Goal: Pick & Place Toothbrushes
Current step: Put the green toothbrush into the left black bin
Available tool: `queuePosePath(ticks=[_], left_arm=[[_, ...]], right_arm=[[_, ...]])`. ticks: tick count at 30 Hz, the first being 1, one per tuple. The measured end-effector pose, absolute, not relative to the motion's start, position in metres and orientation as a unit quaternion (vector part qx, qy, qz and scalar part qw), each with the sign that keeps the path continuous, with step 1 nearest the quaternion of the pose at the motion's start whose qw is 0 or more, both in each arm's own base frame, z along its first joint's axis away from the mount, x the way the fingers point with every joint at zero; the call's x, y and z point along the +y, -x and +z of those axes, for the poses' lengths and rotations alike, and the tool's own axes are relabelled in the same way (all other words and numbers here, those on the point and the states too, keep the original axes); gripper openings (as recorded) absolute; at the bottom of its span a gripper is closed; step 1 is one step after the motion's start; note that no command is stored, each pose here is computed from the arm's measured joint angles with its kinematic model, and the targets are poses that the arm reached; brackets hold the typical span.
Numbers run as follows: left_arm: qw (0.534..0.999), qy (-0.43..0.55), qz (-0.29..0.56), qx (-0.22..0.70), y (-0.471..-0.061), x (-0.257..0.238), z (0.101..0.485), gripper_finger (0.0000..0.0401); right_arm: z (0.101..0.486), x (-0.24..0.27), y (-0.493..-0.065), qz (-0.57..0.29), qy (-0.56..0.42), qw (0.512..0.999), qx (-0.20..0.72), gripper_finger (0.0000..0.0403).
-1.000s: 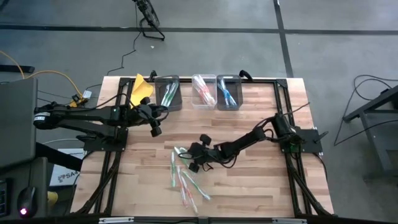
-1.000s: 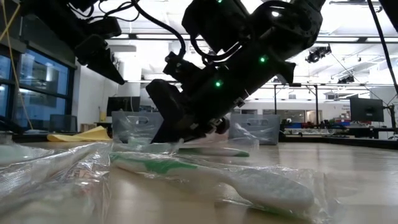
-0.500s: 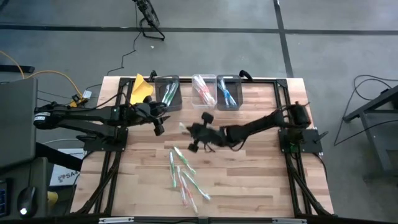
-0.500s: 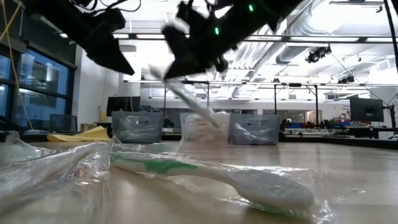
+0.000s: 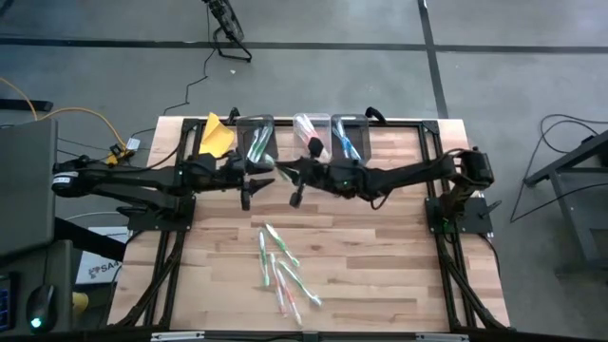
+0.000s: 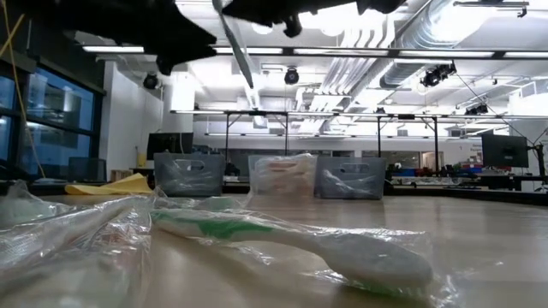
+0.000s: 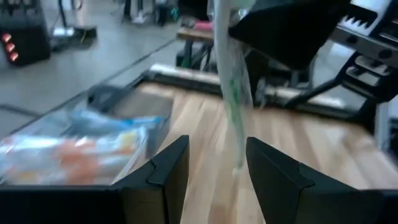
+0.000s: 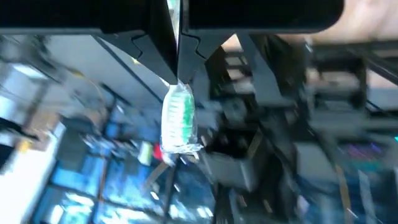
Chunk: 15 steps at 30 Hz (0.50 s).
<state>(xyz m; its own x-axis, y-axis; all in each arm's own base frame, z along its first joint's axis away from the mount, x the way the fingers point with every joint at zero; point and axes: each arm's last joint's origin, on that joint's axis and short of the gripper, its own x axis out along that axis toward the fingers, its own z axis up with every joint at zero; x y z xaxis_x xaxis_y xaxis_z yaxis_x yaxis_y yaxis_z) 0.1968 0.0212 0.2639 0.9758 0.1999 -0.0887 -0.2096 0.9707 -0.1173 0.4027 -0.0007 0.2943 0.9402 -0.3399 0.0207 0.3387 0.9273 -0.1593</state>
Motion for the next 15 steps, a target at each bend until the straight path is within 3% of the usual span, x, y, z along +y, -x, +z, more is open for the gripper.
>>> queuePosePath(ticks=[4,15], left_arm=[[0.994,0.063,0.093,0.002,-0.200,0.021,0.267,0.0154],[0.996,0.068,0.060,-0.017,-0.217,0.021,0.261,0.0154]], right_arm=[[0.301,-0.005,-0.405,-0.131,0.078,0.987,-0.049,0.0004],[0.293,-0.013,-0.411,-0.127,0.089,0.986,-0.068,0.0004]])
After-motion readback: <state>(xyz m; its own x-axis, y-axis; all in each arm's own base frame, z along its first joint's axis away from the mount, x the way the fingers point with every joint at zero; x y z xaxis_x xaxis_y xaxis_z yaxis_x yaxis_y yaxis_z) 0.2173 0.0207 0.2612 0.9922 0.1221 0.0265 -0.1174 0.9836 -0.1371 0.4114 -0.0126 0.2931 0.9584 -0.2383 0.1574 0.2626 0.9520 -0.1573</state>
